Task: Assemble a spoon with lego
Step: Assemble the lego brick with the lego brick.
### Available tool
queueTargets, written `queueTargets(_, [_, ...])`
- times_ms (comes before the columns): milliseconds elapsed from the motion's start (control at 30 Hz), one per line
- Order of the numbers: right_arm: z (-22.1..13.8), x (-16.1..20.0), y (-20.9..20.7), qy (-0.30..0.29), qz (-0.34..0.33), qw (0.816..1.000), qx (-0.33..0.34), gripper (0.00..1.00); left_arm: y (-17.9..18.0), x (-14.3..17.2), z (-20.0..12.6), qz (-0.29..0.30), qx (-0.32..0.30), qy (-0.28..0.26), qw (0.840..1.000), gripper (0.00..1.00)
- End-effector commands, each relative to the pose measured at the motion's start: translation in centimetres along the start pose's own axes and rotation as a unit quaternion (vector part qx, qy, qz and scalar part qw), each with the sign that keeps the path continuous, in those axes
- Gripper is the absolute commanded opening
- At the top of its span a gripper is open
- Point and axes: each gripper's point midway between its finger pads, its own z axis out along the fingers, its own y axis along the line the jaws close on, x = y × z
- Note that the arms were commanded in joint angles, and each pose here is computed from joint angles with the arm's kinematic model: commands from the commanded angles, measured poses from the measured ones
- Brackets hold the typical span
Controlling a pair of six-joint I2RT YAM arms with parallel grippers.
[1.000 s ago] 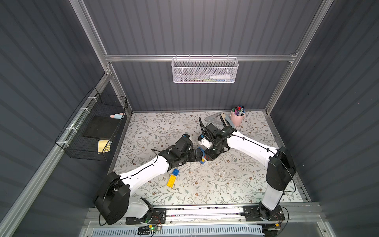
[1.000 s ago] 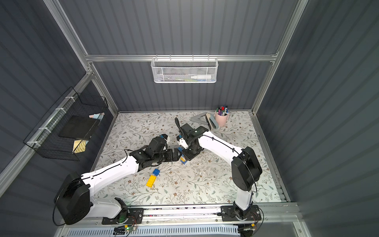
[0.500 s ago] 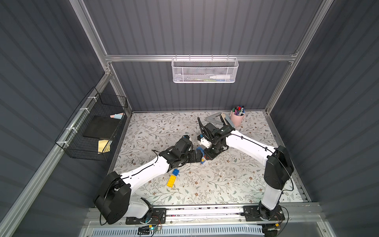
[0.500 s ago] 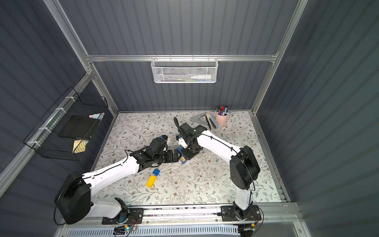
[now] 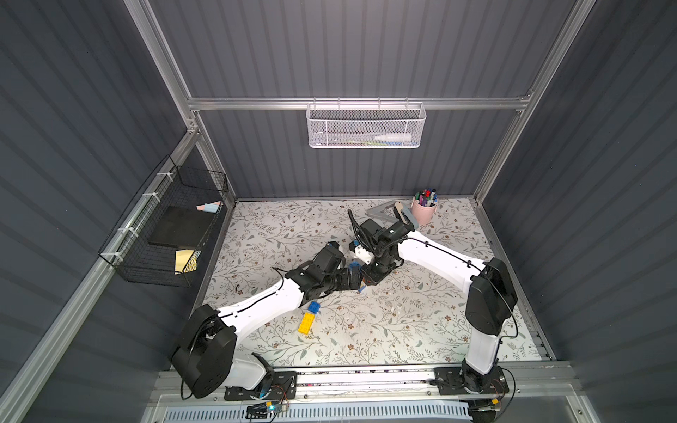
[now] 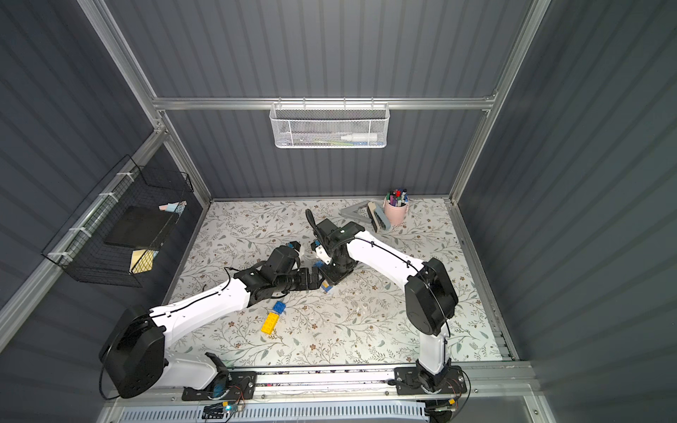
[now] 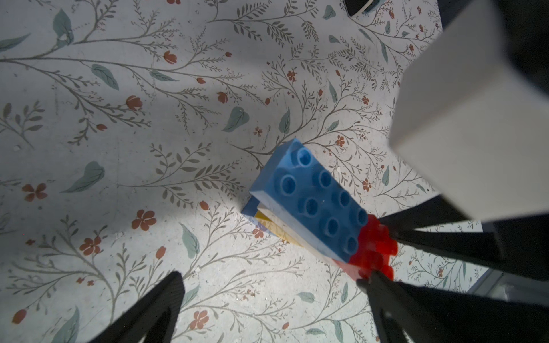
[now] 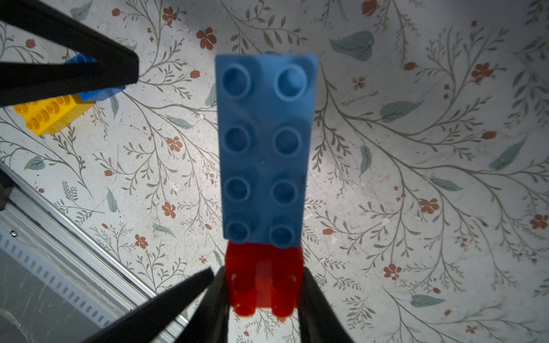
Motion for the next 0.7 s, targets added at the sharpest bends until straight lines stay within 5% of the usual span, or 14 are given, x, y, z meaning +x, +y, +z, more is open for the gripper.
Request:
queueTargets(0, [0.35, 0.52, 0.2, 0.021, -0.008, 1.0, 0.001, 0.25, 0.72, 0.58, 0.48, -0.006, -0.007, 0.008, 1.0, 0.99])
queueTargets(667, [0.46, 0.24, 0.62, 0.026, -0.013, 1.0, 0.0, 0.26, 0.42, 0.56, 0.92, -0.024, 0.001, 0.01, 1.0, 0.99])
